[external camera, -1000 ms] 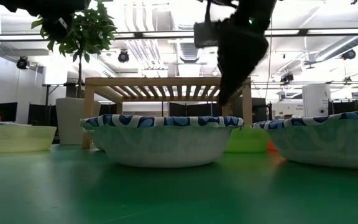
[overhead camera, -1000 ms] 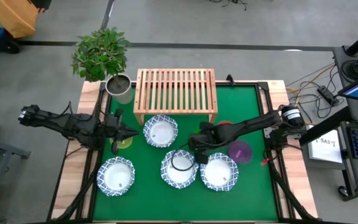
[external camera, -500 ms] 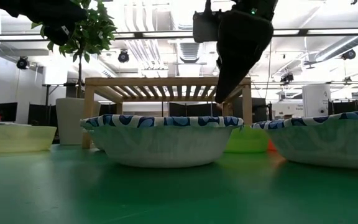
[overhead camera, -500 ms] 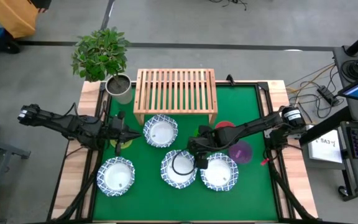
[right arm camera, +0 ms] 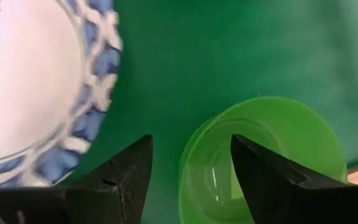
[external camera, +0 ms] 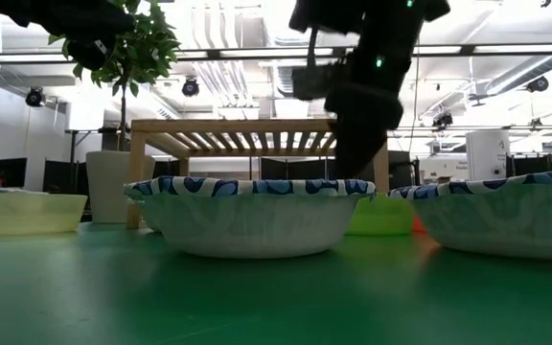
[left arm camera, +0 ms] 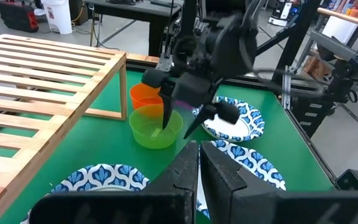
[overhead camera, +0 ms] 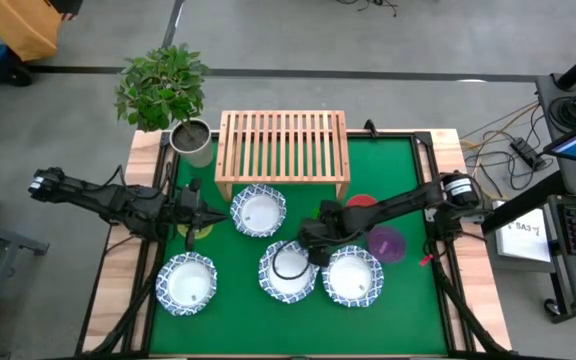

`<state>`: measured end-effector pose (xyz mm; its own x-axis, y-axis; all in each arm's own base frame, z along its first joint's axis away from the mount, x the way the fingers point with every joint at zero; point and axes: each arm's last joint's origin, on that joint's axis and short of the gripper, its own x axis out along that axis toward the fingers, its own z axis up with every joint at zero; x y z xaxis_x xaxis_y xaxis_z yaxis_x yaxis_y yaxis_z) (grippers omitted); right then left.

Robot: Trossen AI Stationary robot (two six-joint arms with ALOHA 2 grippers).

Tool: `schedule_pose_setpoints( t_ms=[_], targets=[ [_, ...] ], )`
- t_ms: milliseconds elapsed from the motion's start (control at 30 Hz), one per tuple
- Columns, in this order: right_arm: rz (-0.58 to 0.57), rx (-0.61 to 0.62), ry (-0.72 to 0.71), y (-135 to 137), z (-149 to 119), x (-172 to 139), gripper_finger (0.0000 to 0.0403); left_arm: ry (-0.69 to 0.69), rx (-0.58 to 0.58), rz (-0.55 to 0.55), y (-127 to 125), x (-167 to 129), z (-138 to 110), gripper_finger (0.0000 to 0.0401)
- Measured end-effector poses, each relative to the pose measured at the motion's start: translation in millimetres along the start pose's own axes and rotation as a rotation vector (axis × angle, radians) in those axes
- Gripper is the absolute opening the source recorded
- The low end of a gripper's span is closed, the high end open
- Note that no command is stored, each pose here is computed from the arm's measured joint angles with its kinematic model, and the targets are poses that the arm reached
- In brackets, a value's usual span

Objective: Place and stack bowls onto a shelf
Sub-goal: Put the green bowl on the shelf

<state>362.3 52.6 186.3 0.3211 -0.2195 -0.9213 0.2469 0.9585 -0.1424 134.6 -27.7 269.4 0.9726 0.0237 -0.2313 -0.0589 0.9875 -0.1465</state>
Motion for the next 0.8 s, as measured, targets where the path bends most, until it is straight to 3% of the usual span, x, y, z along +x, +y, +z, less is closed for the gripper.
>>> schedule_pose_setpoints(
  t_ms=[200,433,667,800],
  targets=[
    [-0.027,0.006,0.058,-3,-1,23,0.0153,0.0,0.0,0.0,0,0,0,0.0],
    [-0.014,0.002,0.072,-3,-2,25,0.0026,0.001,0.009,0.001,0,0,0,0.0],
    [0.076,0.013,-0.007,-5,14,-9,0.0009,0.0,0.019,0.0,0,0,0,0.0],
    [0.194,0.015,-0.044,-7,26,-42,0.0009,0.0,0.019,0.0,0,0,0,0.0]
  ],
)
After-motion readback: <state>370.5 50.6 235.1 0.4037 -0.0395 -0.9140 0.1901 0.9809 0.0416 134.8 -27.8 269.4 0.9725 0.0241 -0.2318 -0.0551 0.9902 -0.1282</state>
